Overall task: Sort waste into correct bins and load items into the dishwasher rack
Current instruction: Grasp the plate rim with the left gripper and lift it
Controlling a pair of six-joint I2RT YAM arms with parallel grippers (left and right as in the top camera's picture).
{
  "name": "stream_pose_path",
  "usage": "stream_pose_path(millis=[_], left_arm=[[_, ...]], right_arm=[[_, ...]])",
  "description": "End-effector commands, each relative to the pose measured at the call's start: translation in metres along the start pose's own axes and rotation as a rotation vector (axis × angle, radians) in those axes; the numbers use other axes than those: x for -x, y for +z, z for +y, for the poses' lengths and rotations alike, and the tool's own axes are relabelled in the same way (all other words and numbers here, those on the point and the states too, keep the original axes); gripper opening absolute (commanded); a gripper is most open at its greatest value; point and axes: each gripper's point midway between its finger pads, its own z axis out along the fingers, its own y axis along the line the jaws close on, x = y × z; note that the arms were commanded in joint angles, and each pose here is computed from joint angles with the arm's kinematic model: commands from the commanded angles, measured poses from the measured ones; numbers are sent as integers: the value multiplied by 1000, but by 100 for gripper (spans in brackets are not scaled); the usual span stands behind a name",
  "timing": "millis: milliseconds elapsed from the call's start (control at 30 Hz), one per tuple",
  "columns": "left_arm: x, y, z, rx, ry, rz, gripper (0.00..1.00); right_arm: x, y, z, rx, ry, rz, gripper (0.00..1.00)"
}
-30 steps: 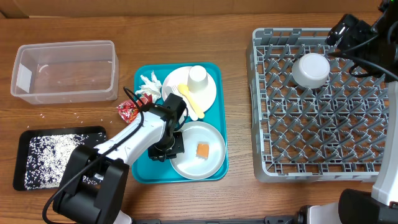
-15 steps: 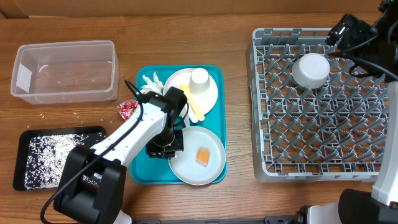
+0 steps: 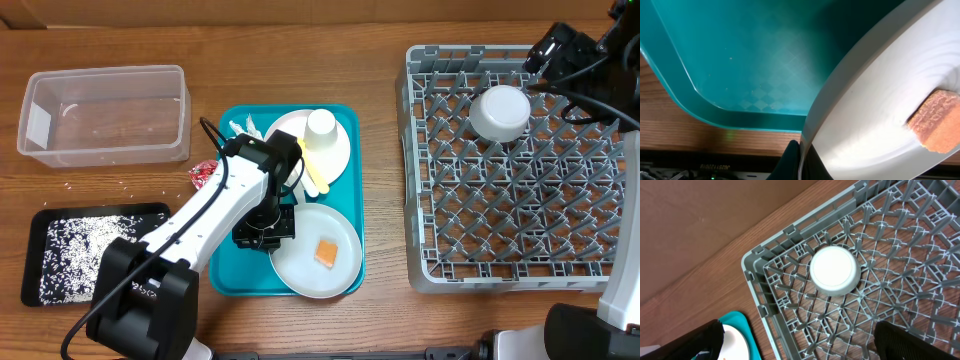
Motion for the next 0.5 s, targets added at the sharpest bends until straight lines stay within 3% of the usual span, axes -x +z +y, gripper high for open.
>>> stream_pose_path(millis=[0,200,467], left_arm=[[4,-22,-3,-57,18,-62,4],[7,-45,20,-108,-51,-126,4],[-5,-74,83,-162,-248,-182,4]], right_arm=[[6,-3,-2,-8,8,-22,100],[6,-3,-2,-8,8,-23,100],[6,-3,-2,-8,8,-22,100]])
